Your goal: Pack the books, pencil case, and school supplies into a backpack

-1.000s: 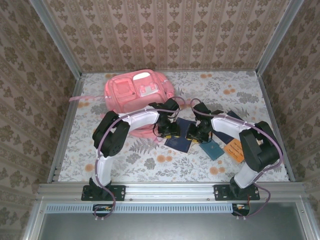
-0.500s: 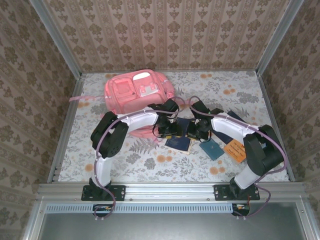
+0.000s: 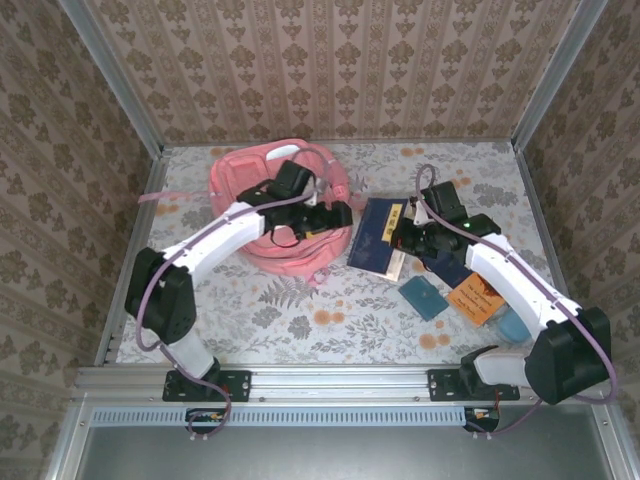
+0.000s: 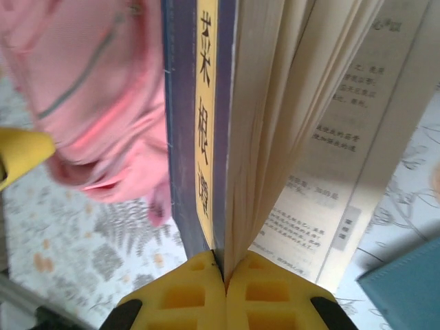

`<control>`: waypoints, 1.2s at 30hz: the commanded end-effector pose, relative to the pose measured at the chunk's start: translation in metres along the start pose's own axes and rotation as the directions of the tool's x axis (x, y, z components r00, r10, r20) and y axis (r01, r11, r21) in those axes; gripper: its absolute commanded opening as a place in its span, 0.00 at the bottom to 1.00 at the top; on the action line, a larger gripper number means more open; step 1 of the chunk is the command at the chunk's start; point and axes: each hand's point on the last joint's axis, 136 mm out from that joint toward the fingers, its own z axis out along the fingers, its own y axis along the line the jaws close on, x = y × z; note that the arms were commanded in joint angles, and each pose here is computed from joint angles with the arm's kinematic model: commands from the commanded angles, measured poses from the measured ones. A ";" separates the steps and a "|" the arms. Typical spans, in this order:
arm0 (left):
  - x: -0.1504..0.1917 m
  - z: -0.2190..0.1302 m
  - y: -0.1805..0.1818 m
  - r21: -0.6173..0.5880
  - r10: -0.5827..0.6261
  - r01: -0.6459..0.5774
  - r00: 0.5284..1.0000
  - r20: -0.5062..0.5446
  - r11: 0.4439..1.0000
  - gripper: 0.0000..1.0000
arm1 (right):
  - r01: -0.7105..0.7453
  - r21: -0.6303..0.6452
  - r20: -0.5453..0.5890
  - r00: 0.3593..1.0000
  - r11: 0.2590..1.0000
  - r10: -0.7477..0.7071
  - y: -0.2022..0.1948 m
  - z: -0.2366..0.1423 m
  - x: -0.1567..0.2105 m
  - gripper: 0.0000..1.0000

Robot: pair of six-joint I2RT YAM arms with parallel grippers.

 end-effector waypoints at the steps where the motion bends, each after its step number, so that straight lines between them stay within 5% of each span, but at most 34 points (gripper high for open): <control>1: -0.006 -0.014 -0.002 0.076 0.053 -0.055 0.998 0.034 0.996 1.00 | 0.096 -0.232 0.022 0.995 0.968 -0.093 0.050 -0.022 -0.009 0.00; 8: -0.009 -0.023 -0.012 0.263 0.064 -0.072 0.997 0.039 0.962 1.00 | 0.093 -0.454 -0.034 0.992 0.886 -0.121 0.090 -0.026 -0.008 0.00; 16: -0.015 -0.018 -0.031 0.405 0.083 -0.083 0.996 0.017 0.910 0.90 | 0.049 -0.532 -0.098 0.988 0.845 -0.119 0.100 -0.020 -0.010 0.00; 19: -0.017 -0.022 -0.035 0.436 0.076 -0.079 0.997 0.023 0.896 0.73 | 0.030 -0.522 -0.108 0.989 0.852 -0.101 0.094 -0.016 -0.013 0.00; 22: -0.023 -0.028 -0.036 0.452 0.036 -0.051 0.998 0.042 0.891 0.42 | 0.021 -0.523 -0.099 0.991 0.852 -0.086 0.089 -0.015 -0.017 0.05; 26: -0.031 -0.043 -0.045 0.476 0.011 -0.064 0.994 0.111 0.877 0.20 | -0.004 -0.502 -0.063 0.997 0.865 -0.032 0.079 -0.018 -0.025 0.24; 29: -0.039 -0.054 -0.045 0.450 -0.022 -0.060 0.984 0.174 0.891 0.11 | -0.054 -0.462 -0.010 0.998 0.885 0.055 0.068 -0.023 -0.032 0.56; 32: -0.050 -0.066 -0.045 0.431 -0.082 -0.035 0.965 0.250 0.902 0.10 | -0.139 -0.425 0.040 0.984 0.895 0.173 0.055 -0.025 -0.035 0.84; 36: -0.068 -0.080 -0.036 0.383 -0.188 0.036 0.910 0.370 0.923 0.11 | -0.265 -0.460 0.041 0.947 0.848 0.318 0.049 -0.021 -0.035 1.00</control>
